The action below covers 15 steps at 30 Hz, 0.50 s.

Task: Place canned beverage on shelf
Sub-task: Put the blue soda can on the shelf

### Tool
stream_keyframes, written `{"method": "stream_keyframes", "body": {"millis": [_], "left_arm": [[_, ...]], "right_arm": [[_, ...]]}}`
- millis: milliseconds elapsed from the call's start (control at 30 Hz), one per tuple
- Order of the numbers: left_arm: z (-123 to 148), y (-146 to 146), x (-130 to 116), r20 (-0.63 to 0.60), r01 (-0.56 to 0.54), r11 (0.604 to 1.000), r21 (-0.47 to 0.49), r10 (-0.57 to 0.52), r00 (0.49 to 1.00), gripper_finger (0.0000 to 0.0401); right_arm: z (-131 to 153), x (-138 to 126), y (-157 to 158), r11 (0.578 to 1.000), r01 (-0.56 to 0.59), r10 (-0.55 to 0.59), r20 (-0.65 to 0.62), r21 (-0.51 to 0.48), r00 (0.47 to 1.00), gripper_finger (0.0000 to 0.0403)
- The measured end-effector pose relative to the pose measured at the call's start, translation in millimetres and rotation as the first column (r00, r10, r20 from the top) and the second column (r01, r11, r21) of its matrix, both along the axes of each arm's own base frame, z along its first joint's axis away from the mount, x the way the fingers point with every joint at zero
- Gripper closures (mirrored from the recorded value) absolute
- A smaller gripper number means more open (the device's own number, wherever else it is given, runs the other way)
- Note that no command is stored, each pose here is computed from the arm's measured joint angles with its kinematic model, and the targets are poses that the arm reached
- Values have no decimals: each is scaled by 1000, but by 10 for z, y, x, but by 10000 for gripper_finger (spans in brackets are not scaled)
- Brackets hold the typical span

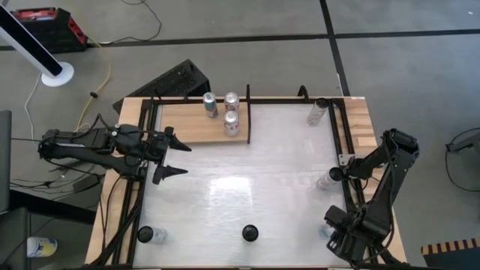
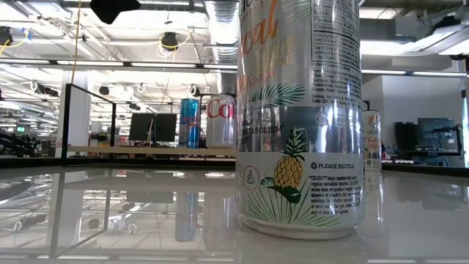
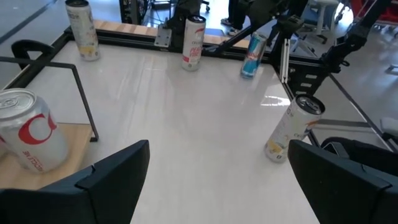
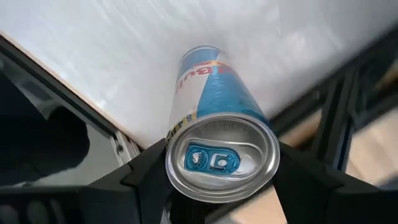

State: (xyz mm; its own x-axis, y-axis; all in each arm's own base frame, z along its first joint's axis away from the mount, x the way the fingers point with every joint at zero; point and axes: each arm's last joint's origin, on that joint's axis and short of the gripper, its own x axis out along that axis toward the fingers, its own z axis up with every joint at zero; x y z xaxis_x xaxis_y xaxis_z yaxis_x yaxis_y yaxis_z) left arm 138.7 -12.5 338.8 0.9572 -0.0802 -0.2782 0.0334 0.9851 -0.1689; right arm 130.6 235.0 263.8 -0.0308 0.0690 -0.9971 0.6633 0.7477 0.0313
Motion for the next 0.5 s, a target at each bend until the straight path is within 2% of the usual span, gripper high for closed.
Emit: {"method": "stream_keyframes", "body": {"millis": [333, 500], "left_arm": [[-5, -2, 17, -5, -5, 1000, -17, 5, 1000, 35], [-28, -14, 95, -21, 13, 1000, -17, -13, 1000, 35]], "right_arm": [[311, 199, -140, 989, -76, 95, 156, -123, 983, 142], [422, 355, -279, 973, -118, 157, 195, -197, 968, 142]]}}
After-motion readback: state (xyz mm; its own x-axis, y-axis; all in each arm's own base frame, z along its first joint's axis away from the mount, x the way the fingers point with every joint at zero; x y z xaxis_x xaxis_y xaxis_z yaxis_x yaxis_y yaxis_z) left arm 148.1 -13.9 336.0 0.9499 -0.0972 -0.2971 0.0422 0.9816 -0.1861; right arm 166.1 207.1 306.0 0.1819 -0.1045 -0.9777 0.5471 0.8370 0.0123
